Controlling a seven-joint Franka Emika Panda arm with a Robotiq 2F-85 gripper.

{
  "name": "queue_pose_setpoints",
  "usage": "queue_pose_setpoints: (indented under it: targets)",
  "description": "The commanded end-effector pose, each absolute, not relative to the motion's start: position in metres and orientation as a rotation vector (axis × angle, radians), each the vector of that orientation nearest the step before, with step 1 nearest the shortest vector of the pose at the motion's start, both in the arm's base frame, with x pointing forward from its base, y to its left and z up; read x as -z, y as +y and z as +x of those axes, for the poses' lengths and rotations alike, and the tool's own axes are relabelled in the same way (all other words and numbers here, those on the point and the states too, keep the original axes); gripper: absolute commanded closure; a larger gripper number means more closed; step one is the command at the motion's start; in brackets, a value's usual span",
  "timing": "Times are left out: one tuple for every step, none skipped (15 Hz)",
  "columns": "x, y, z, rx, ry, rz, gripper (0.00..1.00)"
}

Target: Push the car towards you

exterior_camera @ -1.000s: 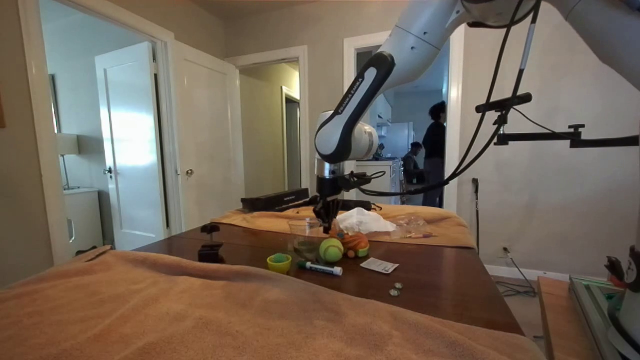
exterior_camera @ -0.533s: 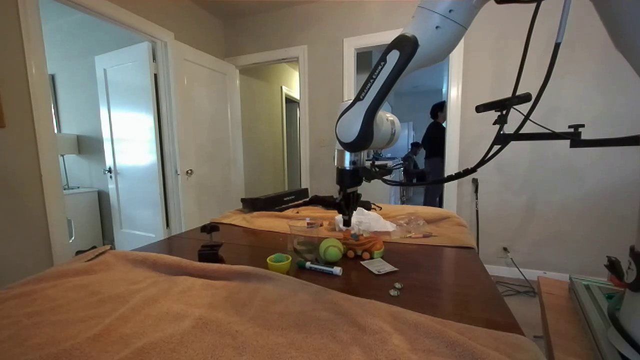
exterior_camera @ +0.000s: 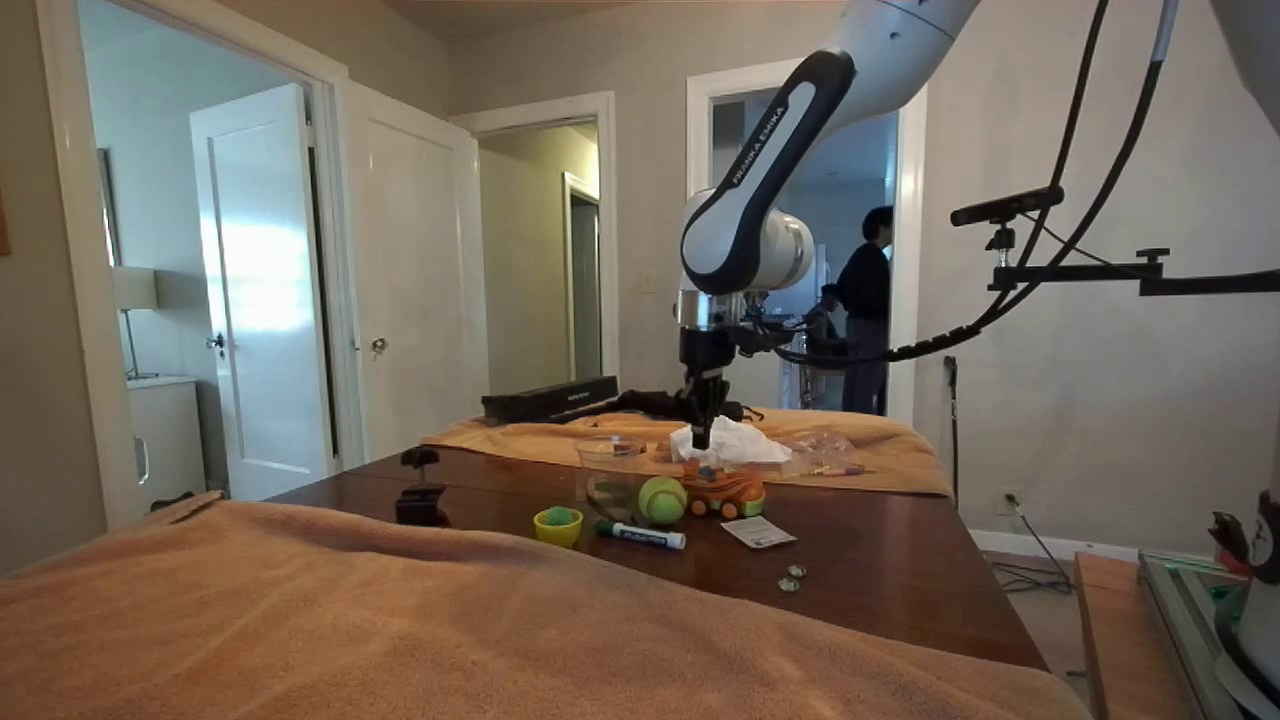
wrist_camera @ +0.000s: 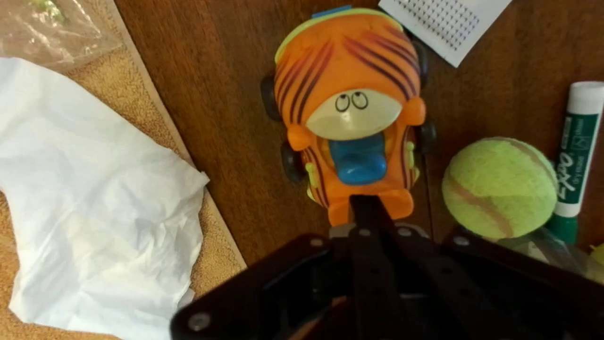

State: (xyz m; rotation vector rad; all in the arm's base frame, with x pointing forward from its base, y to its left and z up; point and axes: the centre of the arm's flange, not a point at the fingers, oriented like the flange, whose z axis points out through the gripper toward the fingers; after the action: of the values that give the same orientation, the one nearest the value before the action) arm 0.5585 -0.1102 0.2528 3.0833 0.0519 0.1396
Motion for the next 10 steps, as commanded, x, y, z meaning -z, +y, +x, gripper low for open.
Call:
queue_pose_setpoints:
  targets:
    - [-0.267,-0.109,0.56,-0.213,0.143,3.074,1.0]
    - [-0.265,-0.11,0.567,-0.223,0.17,3.077,1.0]
    - [-0.262,-0.11,0.574,-0.234,0.203,3.084,1.0]
    - [-0.26,-0.11,0.579,-0.25,0.23,3.082,1.0]
    - [-0.256,-0.11,0.586,-0.264,0.281,3.091,1.0]
    - [-0.252,-0.11,0.591,-0.271,0.334,3.096,1.0]
    - [-0.246,-0.111,0.595,-0.274,0.381,3.103,1.0]
    - [-0.239,-0.111,0.599,-0.274,0.429,3.109,1.0]
    - [-0.232,-0.111,0.602,-0.272,0.478,3.115,1.0]
    - [-0.224,-0.112,0.605,-0.256,0.508,3.121,1.0]
